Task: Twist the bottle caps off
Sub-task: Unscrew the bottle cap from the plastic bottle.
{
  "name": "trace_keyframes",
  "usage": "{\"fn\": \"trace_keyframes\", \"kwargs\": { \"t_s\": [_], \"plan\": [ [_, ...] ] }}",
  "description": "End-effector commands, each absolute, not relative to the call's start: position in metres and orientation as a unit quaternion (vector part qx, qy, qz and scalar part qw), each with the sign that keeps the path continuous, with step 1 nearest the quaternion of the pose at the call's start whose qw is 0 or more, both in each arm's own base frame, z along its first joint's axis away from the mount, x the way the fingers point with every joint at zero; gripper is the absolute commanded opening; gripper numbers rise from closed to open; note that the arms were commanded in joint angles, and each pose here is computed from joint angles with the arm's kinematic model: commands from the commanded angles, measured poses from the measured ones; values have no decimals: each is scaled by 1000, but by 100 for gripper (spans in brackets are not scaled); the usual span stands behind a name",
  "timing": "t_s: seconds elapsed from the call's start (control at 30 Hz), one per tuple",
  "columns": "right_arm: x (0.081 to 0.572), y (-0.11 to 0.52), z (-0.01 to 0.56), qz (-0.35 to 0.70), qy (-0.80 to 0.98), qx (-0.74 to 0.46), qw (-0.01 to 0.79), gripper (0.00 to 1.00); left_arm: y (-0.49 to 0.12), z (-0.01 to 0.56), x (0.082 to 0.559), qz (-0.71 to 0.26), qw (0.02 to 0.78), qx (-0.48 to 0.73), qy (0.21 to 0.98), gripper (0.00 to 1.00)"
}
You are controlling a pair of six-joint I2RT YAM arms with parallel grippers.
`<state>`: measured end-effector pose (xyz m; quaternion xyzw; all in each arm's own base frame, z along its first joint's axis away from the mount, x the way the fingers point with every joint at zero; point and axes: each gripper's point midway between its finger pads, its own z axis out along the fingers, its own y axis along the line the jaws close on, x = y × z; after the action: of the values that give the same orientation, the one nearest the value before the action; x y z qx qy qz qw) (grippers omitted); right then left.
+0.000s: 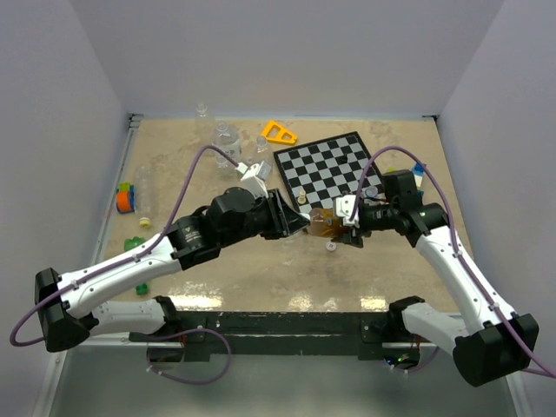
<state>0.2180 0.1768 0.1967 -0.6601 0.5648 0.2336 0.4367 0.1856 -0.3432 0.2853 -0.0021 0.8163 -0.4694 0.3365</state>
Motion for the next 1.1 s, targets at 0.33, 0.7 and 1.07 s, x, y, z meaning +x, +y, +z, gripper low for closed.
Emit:
{"fn": "trace_keyframes", "kwargs": {
  "t_s": [0.33, 0.7, 1.07],
  "plan": [
    [219, 200, 201, 276, 528, -667, 446, 6, -259, 332, 143, -473, 523, 188, 684, 93],
    [214, 201, 205, 268, 515, -670, 463, 6, -250, 309, 126, -376, 583, 405, 595, 94],
    [217, 201, 198, 249, 524, -668, 465, 6, -277, 304, 126, -373, 579, 472, 550, 91]
  ]
}}
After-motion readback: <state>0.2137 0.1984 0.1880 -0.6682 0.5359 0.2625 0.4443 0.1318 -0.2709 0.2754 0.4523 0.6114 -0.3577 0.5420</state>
